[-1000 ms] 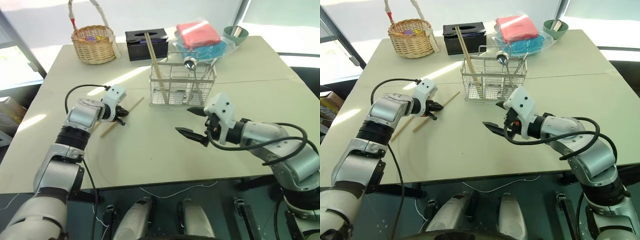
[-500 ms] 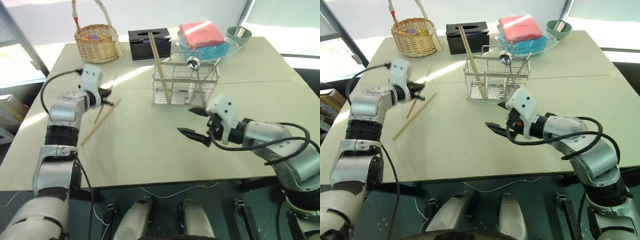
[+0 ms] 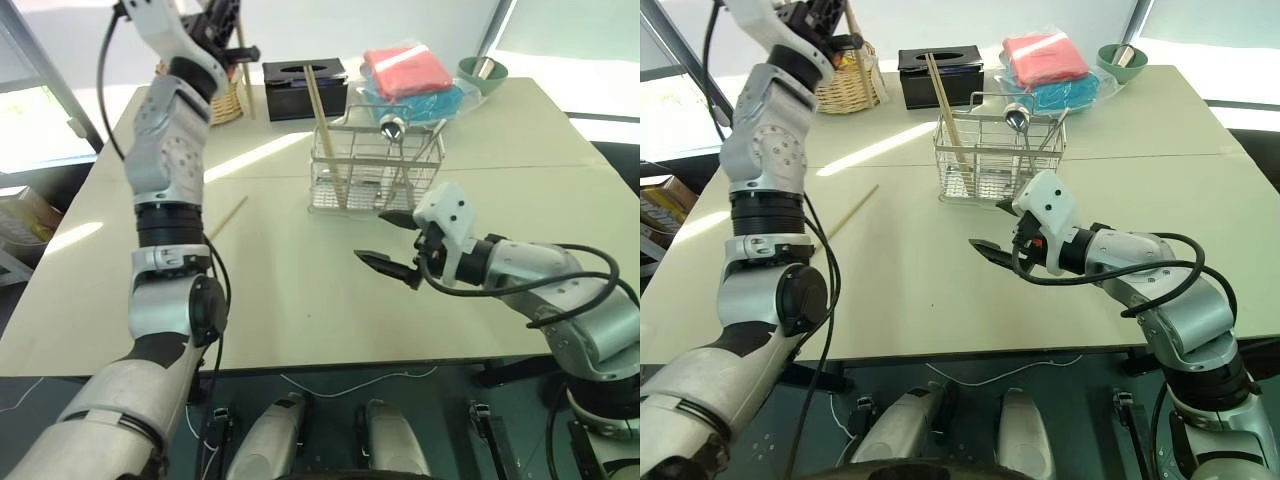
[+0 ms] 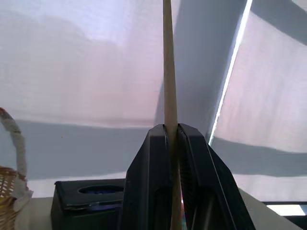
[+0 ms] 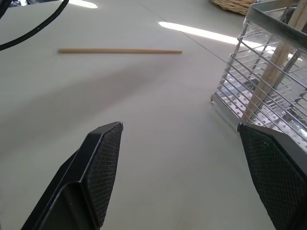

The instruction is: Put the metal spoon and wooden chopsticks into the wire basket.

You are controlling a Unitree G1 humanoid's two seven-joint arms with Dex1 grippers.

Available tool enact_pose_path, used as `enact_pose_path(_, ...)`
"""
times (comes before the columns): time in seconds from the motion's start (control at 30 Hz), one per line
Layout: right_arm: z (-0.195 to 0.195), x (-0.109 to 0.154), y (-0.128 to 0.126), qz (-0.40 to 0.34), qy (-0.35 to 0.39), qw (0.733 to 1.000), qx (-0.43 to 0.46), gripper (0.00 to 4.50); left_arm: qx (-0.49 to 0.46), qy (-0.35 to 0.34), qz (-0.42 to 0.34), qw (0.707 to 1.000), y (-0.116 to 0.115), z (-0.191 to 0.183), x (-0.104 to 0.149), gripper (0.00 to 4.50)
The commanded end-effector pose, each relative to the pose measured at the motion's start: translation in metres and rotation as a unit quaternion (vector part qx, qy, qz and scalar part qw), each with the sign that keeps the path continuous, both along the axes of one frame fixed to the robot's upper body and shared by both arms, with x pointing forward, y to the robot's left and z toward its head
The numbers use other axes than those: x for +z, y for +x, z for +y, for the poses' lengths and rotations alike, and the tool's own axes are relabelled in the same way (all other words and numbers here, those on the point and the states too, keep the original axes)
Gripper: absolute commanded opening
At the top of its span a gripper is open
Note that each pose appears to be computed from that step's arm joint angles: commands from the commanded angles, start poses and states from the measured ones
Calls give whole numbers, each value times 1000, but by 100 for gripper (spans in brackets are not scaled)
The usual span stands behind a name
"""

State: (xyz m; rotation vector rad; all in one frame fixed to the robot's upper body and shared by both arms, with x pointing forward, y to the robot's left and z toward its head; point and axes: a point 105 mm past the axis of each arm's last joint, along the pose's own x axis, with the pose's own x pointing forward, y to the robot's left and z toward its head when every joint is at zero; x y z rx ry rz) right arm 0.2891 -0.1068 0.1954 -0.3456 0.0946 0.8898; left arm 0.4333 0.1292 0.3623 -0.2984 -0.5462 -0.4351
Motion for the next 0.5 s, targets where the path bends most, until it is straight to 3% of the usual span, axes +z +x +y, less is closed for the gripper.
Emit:
enact_pose_path(0.03, 2, 12, -3, -29, 7, 1000, -4, 399, -25, 15, -33, 999, 1, -25, 8, 3)
enact_pose_path(0.27, -2, 17, -4, -41, 15, 999, -28, 399, -42, 52, -45, 997, 7, -58, -11, 3)
enact_pose_path(0.5, -13, 22, -4, -52, 16, 997, -55, 399, -68, 37, -75, 994, 1, -77, 11, 3)
